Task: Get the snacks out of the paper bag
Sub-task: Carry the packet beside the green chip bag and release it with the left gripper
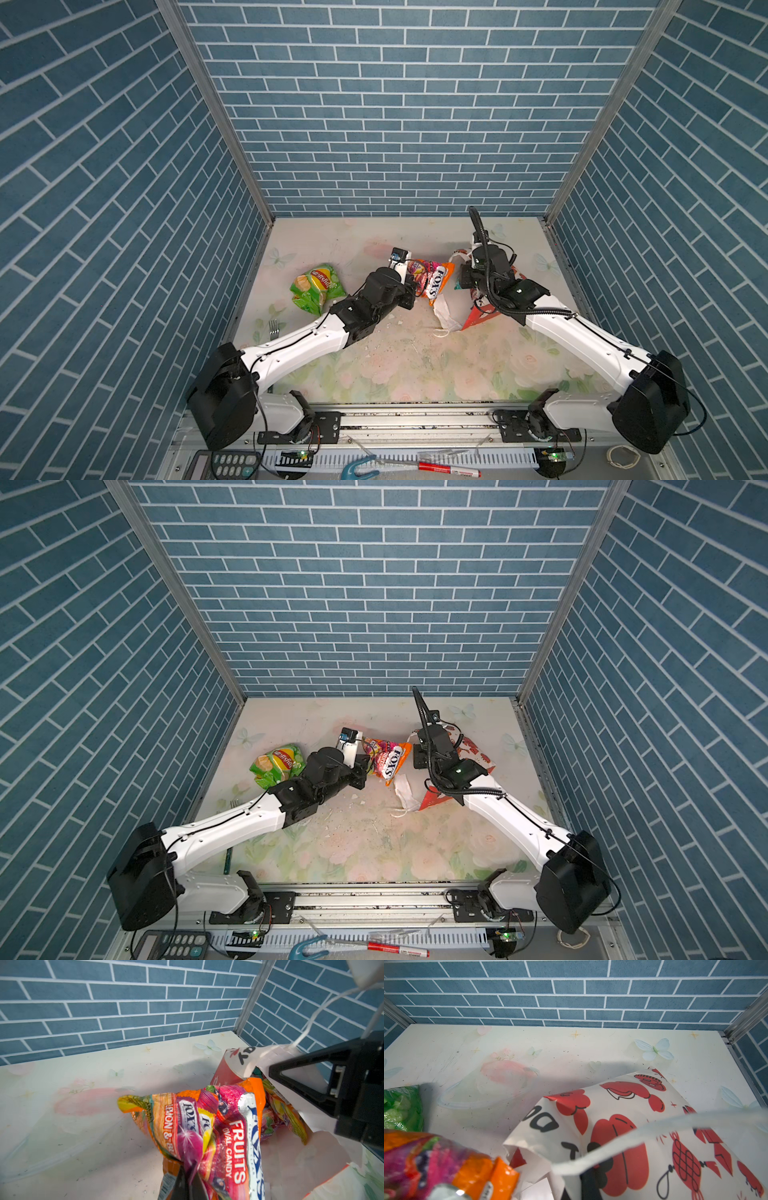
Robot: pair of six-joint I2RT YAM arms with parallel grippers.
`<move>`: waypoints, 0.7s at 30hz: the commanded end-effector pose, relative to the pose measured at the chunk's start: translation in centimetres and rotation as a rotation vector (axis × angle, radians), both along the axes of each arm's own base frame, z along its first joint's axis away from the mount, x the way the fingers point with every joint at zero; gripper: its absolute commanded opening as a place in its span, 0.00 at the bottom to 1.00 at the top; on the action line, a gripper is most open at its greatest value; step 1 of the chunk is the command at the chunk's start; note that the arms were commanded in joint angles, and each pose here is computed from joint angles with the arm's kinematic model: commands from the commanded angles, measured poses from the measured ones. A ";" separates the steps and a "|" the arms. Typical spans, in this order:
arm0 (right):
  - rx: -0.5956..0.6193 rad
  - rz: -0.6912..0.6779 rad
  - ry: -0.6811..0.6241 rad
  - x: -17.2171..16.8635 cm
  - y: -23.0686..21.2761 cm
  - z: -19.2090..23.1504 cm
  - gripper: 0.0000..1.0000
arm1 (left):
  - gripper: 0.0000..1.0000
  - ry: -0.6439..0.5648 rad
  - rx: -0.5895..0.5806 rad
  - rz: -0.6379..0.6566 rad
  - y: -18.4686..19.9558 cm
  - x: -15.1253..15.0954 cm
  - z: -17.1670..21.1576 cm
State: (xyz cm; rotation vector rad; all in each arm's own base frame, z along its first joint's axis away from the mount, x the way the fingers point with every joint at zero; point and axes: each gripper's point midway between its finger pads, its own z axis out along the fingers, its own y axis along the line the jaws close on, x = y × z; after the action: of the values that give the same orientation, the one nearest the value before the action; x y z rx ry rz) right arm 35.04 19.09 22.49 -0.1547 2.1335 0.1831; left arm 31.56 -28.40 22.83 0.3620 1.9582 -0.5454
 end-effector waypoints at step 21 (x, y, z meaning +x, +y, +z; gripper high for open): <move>0.075 -0.069 -0.029 -0.3 -0.8 1.5 0.00 | 0.00 -0.004 -0.003 0.317 10.8 3.6 -1.2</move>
State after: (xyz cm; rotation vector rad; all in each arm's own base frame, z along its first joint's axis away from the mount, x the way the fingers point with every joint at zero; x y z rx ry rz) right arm 35.04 19.03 22.51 -0.1388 2.1345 0.1876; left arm 34.42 -19.47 21.04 0.1275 1.9887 -0.3631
